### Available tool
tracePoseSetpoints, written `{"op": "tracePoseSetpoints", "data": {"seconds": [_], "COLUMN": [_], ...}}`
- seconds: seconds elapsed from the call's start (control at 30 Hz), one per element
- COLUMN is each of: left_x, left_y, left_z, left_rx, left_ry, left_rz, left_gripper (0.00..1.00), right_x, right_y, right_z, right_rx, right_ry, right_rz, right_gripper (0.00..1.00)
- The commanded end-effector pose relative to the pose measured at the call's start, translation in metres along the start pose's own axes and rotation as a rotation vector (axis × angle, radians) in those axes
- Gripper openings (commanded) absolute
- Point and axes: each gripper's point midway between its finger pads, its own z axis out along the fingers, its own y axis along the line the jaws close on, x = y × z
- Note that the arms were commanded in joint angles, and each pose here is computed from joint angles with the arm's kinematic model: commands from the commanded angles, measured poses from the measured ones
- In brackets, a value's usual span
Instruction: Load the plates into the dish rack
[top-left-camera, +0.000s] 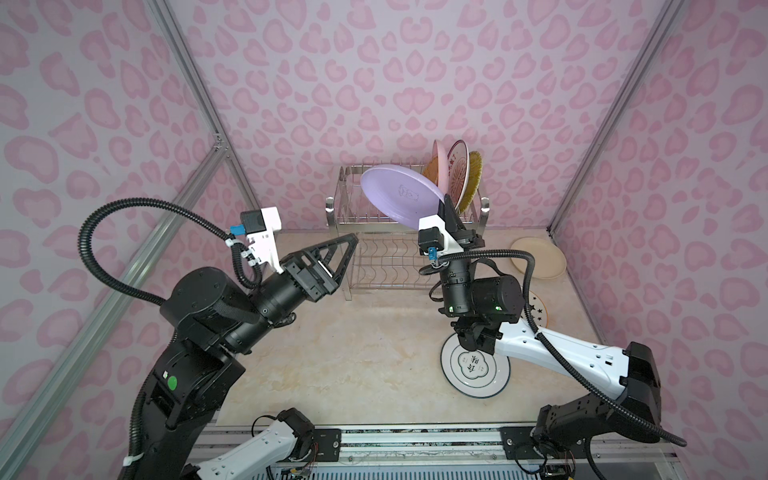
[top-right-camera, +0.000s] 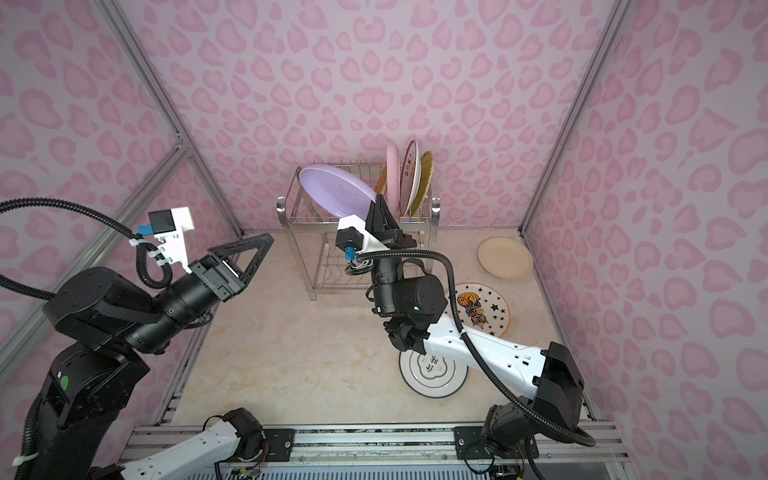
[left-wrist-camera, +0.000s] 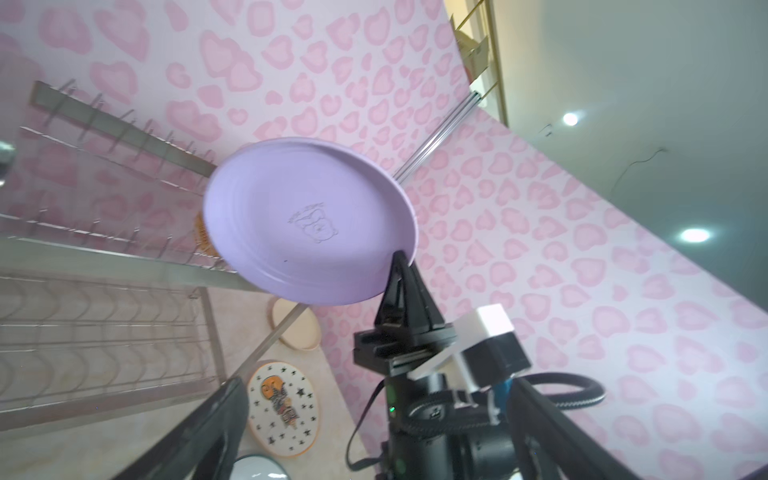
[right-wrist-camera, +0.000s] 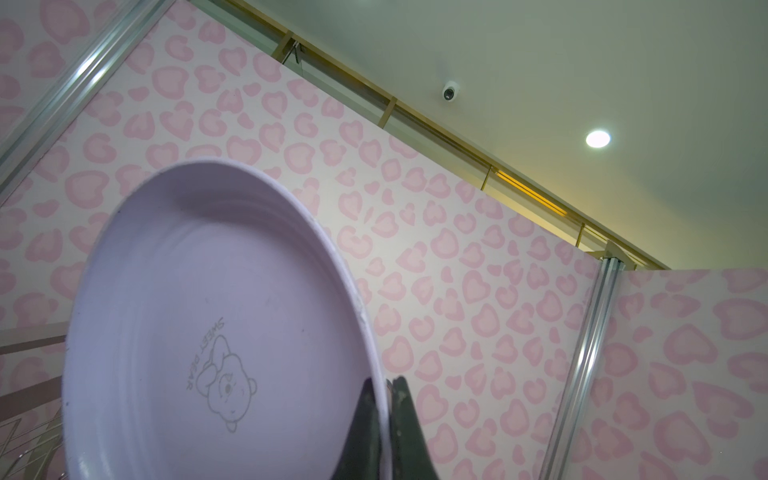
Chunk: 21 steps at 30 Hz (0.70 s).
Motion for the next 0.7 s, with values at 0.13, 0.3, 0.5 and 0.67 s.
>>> {"op": "tracePoseSetpoints", "data": {"seconds": [0.13, 0.3, 0.5, 0.67], "left_x": [-0.022, -0.035, -0.040, -0.042], "left_y": [-0.025, -0.021, -0.006, 0.001], "left_z": [0.054, 0.057, 0.066, 0.075], "left_rx": [0.228, 0.235, 0.214, 0.195], "left_ry": [0.006, -0.058, -0.088, -0.092], "left_rz": [-0.367, -0.399, -0.466, -0.497], "left_gripper": [0.87, 0.87, 0.79, 0.75], "right_x": [-0.029, -0.025, -0.029, -0.032], "right_y": [-0.001, 0.017, 0.027, 0.032], "right_z": [-0.004, -0.009, -0.018, -0.021], "right_rx": [0.059, 0.042, 0.048, 0.050], "right_ry": [-0.229, -0.303, -0.353, -0.369], "right_rz": [-0.104, -0.196, -0.220, -0.219], "right_gripper": [0.00, 0.00, 0.00, 0.00]}}
